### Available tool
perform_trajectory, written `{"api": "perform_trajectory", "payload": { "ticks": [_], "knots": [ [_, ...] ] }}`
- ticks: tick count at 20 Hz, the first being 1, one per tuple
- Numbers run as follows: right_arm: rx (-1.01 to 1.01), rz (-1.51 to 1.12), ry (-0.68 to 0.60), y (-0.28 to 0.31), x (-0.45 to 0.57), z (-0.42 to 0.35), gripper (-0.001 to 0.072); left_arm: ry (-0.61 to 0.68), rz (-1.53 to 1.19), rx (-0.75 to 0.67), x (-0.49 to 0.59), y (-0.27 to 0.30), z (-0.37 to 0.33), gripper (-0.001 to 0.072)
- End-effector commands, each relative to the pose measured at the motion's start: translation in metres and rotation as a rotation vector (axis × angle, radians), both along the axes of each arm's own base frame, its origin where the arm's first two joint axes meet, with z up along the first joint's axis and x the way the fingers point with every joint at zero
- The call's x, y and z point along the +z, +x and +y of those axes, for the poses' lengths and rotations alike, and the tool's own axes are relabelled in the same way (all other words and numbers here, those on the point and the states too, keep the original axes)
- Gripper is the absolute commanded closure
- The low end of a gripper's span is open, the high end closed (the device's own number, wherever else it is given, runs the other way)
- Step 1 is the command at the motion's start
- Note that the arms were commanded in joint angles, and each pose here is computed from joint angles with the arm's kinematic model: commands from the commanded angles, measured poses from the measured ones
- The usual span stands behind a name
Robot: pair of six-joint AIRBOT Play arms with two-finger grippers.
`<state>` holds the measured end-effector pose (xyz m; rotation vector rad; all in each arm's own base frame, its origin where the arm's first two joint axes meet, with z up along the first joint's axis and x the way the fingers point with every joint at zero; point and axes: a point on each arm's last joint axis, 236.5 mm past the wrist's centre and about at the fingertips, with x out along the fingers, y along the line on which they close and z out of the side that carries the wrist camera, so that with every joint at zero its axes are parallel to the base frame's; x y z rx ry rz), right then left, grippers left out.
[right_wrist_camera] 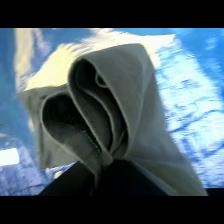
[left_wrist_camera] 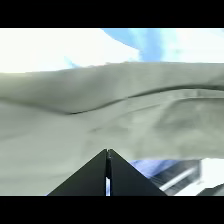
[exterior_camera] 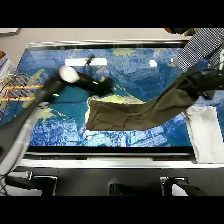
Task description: Fold the clothes and pants, and hang the long-sleeved shirts on hangers.
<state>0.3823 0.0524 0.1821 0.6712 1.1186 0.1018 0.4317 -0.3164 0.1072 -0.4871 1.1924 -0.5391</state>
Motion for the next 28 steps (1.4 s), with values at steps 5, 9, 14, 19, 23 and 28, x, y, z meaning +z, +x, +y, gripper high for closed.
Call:
{"api": "perform_trajectory", "payload": {
  "ticks": [5, 9, 14, 19, 23, 28],
  "knots": [
    [0.091, 0.011, 0.082, 0.018, -0.022, 0.139, 0.0677, 0.112, -0.148, 0.157, 0.106, -0.024, 0.146, 0.0691],
    [0.131, 0.04, 0.132, 0.022, -0.051, 0.212, 0.0677, 0.115, -0.169, 0.189, 0.121, -0.032, 0.165, 0.0691],
    [0.136, 0.108, 0.151, 0.025, -0.099, 0.263, 0.0677, 0.127, -0.168, 0.167, 0.119, -0.035, 0.165, 0.0691],
    [0.128, 0.144, 0.19, 0.031, -0.127, 0.287, 0.0677, 0.137, -0.177, 0.155, 0.118, -0.034, 0.166, 0.0691],
    [0.124, 0.16, 0.195, 0.032, -0.135, 0.289, 0.0676, 0.138, -0.174, 0.155, 0.117, -0.034, 0.165, 0.0691],
    [0.124, 0.155, 0.21, 0.036, -0.139, 0.294, 0.0578, 0.141, -0.177, 0.149, 0.117, -0.034, 0.165, 0.0691]
  ]
}}
